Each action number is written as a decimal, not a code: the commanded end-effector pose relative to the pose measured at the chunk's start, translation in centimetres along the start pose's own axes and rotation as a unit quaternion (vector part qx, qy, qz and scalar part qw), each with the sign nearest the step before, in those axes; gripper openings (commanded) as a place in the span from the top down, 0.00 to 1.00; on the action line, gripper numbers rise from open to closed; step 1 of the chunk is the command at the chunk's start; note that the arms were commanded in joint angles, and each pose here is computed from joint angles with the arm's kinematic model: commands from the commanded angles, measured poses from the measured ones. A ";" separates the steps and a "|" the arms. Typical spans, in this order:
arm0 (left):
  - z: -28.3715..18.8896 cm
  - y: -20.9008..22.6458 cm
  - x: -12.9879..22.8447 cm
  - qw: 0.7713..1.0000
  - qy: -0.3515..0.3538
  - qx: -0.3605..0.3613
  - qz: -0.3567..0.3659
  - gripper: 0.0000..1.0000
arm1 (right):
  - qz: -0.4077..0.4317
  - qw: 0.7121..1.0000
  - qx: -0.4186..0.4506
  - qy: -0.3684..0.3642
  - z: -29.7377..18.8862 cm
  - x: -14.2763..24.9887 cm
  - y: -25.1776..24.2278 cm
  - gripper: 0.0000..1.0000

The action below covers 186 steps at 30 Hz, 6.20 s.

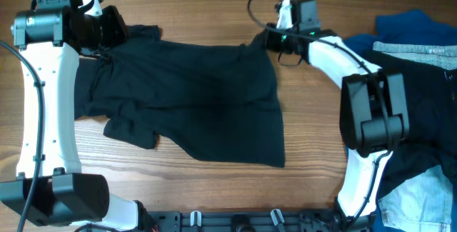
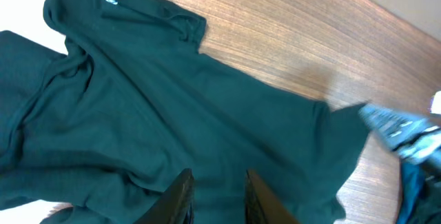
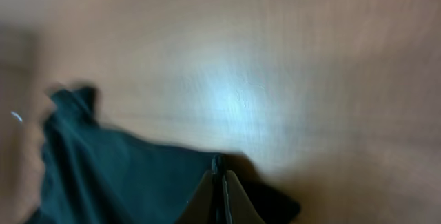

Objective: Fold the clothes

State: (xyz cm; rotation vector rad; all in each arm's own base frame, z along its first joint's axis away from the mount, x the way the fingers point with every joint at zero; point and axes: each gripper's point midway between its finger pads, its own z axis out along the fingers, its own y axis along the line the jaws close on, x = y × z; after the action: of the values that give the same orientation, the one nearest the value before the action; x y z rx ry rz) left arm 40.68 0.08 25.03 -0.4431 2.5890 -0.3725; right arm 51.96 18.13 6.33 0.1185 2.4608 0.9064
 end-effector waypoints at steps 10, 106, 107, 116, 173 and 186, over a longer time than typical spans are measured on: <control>-1.1 1.2 -0.1 0.999 -0.017 -0.043 0.012 0.63 | 0.033 0.989 -0.031 -0.141 -10.7 -13.2 -7.1 0.10; 1.1 19.2 16.7 0.945 0.010 -0.126 -0.301 0.45 | 0.174 0.907 0.307 0.231 -21.4 24.8 -4.2 0.33; 1.1 19.3 16.2 0.946 0.001 -0.125 -0.298 0.45 | 0.162 0.916 0.294 0.221 -20.8 24.1 -4.1 0.33; 2.2 21.3 8.4 0.953 -0.132 -0.110 -0.249 0.61 | 0.075 0.979 0.113 0.152 -16.3 18.7 1.3 0.35; 11.1 28.8 -0.2 0.942 -0.090 -0.177 -0.269 0.96 | 0.086 0.979 0.156 0.099 -16.1 16.7 -0.2 0.27; 1.0 24.1 0.2 0.943 -0.120 -0.148 -0.271 0.49 | 0.192 0.925 0.245 0.220 -16.7 23.9 -4.0 0.26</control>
State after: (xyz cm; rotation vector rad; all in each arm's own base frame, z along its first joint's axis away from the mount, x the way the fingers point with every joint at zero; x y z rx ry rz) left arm 35.83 22.88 8.78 -1.3318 2.3587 -0.0727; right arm 25.43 10.03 5.77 0.6150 3.0021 0.3703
